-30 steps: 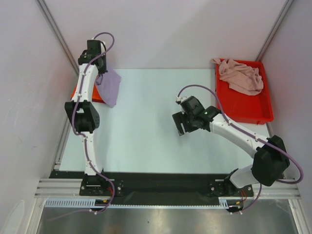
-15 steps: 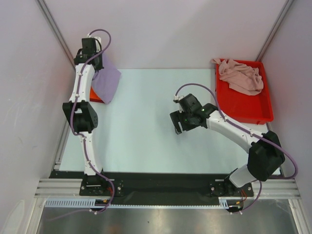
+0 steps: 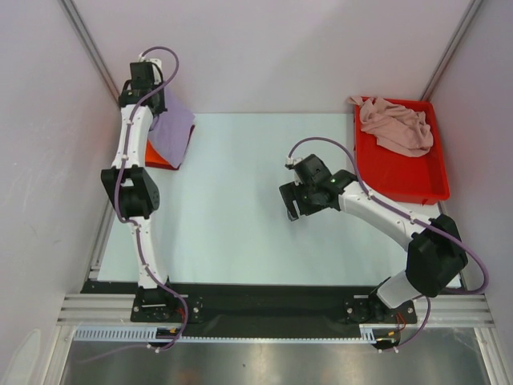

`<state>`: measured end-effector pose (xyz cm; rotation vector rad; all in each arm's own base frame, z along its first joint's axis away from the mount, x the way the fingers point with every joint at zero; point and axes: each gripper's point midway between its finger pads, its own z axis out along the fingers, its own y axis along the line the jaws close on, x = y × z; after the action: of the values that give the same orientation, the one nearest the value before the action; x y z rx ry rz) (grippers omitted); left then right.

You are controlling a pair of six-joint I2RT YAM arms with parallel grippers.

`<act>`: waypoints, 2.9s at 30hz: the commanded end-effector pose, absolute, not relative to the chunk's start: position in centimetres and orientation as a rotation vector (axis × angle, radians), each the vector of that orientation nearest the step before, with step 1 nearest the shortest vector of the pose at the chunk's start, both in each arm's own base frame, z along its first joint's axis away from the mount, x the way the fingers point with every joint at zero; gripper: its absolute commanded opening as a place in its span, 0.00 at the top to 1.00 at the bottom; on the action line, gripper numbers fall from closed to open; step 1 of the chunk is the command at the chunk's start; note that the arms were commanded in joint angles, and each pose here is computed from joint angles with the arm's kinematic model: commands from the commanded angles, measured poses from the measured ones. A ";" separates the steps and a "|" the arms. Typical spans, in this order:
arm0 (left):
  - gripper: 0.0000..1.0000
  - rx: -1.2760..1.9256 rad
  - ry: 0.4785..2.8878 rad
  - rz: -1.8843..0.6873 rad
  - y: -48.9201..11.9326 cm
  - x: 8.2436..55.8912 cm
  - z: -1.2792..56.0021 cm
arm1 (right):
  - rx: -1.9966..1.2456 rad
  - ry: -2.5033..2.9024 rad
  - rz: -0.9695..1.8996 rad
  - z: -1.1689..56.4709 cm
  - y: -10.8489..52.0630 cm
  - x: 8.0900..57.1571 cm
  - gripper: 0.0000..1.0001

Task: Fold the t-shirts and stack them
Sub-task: Neatly place the folded tshirt to the corner

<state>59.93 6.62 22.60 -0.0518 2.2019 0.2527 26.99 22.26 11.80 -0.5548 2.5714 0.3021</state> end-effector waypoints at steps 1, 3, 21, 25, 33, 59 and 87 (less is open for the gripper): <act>1.00 -0.079 2.064 0.279 8.8 60.5 27.4 | -0.524 2.545 0.335 12.8 23.0 27.7 0.20; 1.00 -0.093 2.066 0.278 9.7 60.5 27.1 | -0.516 2.548 0.335 12.7 23.1 27.8 0.20; 1.00 -0.117 2.130 0.301 11.9 63.5 20.1 | -0.534 2.612 0.321 11.3 24.8 28.1 0.21; 1.00 -0.164 2.106 0.389 13.7 63.7 19.3 | -0.551 2.624 0.315 11.2 25.7 28.3 0.21; 0.75 -0.255 2.110 0.466 16.8 63.7 16.7 | -0.576 2.652 0.297 10.7 27.4 29.6 0.21; 0.53 -0.207 2.104 -0.195 -6.4 54.1 24.3 | -0.250 2.611 0.559 14.7 25.9 31.1 0.18; 0.12 -0.158 1.734 -1.218 -15.9 15.5 18.7 | 0.571 2.050 1.092 6.7 15.2 17.5 0.00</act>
<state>17.11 -14.61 17.23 -0.1699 1.7953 -1.0420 18.87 15.59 10.60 0.4416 1.9406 1.0910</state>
